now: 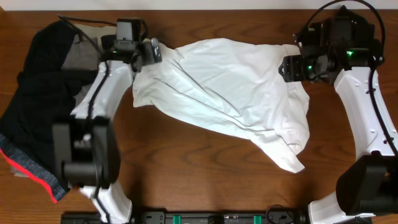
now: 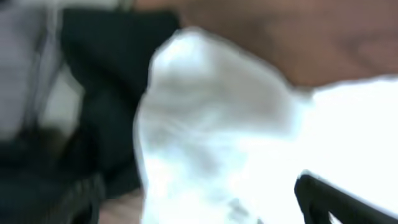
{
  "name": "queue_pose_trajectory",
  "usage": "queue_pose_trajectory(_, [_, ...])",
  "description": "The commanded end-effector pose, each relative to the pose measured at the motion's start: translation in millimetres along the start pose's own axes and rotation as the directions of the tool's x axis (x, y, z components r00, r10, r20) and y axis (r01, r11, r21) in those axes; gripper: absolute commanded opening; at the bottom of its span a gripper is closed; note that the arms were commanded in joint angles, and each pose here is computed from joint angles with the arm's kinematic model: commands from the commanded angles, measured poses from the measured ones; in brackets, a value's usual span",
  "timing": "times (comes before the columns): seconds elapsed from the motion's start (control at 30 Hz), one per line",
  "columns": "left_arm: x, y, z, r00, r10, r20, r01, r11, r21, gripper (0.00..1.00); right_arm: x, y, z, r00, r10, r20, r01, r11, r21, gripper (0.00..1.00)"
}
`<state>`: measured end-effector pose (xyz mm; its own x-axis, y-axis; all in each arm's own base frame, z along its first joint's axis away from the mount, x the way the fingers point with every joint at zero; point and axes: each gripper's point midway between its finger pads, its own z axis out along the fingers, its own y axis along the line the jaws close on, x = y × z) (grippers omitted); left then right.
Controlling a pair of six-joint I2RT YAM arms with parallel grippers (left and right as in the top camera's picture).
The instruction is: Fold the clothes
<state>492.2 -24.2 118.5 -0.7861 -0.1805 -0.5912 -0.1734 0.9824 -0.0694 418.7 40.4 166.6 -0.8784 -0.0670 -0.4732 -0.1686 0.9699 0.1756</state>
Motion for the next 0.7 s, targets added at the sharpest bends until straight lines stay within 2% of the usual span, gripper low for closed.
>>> queue_pose_trajectory(0.0, [1.3,4.7,-56.9,1.0,0.016,-0.024,-0.016,1.0,0.009,0.98,-0.2,4.3,0.9,1.0,0.006,-0.001,-0.006,1.0,-0.013,0.68])
queue_pose_trajectory(0.13, [32.2,13.4,-66.6,0.989,0.025,-0.145,-0.028,0.999,-0.019,0.99,-1.7,8.6,0.8,1.0,0.005,0.006,-0.004,0.999,-0.038,0.69])
queue_pose_trajectory(0.37, [74.0,17.4,-34.4,0.956,0.034,-0.29,-0.047,0.998,-0.037,0.78,-3.9,11.8,0.7,1.0,0.002,0.015,-0.001,0.998,-0.056,0.69])
queue_pose_trajectory(0.53, [99.8,19.0,-11.8,0.922,0.035,-0.387,-0.056,0.997,-0.044,0.69,-1.2,12.1,0.7,1.0,0.004,0.004,-0.004,0.998,-0.057,0.69])
queue_pose_trajectory(0.63, [120.4,11.5,-0.3,0.887,0.035,-0.461,-0.041,0.999,-0.003,0.66,-0.6,12.2,0.7,1.0,0.005,0.002,-0.005,0.998,-0.058,0.69])
queue_pose_trajectory(0.67, [126.6,9.9,2.0,0.875,0.034,-0.483,-0.035,0.999,0.007,0.62,-0.4,12.7,0.7,1.0,0.005,0.001,-0.005,0.998,-0.061,0.69])
